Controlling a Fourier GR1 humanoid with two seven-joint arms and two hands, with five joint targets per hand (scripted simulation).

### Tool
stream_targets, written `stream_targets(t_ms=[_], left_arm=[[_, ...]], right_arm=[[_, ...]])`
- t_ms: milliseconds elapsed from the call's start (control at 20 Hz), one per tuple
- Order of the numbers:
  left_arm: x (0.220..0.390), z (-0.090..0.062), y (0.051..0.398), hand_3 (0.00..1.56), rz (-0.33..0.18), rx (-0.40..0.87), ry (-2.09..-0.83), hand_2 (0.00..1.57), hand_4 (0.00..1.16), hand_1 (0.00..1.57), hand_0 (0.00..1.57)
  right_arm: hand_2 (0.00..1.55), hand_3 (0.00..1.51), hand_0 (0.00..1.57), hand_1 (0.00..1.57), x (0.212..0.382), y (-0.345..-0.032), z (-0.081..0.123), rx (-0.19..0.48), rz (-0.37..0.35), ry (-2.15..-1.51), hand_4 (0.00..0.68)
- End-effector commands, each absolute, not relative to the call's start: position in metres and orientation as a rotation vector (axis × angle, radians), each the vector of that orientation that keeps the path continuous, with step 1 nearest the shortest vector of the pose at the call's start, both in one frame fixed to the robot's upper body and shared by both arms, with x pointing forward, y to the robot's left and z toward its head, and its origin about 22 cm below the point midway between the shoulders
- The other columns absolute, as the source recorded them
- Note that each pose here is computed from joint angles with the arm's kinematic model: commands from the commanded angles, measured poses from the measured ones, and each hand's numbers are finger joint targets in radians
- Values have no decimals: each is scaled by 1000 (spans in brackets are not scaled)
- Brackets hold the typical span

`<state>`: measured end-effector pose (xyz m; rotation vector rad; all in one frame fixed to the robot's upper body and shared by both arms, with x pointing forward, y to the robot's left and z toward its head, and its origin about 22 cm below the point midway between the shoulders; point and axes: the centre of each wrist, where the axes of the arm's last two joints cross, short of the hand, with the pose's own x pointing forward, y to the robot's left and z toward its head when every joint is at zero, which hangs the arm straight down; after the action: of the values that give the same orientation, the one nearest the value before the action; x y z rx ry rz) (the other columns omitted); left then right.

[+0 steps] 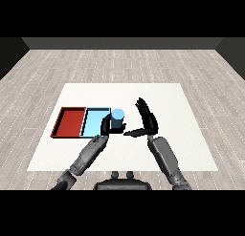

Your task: Pick the blue can and put it in the blue box

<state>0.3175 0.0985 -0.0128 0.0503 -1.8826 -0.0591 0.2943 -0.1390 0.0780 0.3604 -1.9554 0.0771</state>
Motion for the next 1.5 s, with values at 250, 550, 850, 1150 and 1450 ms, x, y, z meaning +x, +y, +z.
stream_targets(t_ms=[250,550,850,1150,1450], left_arm=[[354,5,176,1486,-36,328,-1827,1565,1138,1571,1571],[383,2,233,1463,-66,504,-1623,1541,1097,1563,1563],[383,-33,257,1481,-171,544,-1443,1565,1051,1571,1571],[382,-56,217,1453,-226,587,-1294,1571,983,1571,1571],[364,-79,230,1057,-122,590,-1186,1136,889,1146,1146]], right_arm=[[0,0,0,0,258,-213,95,260,-17,-2047,0],[0,0,0,0,257,-226,73,237,-109,-2034,0],[0,0,0,0,272,-235,66,270,-126,-2031,0],[0,0,0,0,278,-221,44,277,-159,-1992,0],[0,0,0,0,294,-225,59,229,-160,-1990,0]])
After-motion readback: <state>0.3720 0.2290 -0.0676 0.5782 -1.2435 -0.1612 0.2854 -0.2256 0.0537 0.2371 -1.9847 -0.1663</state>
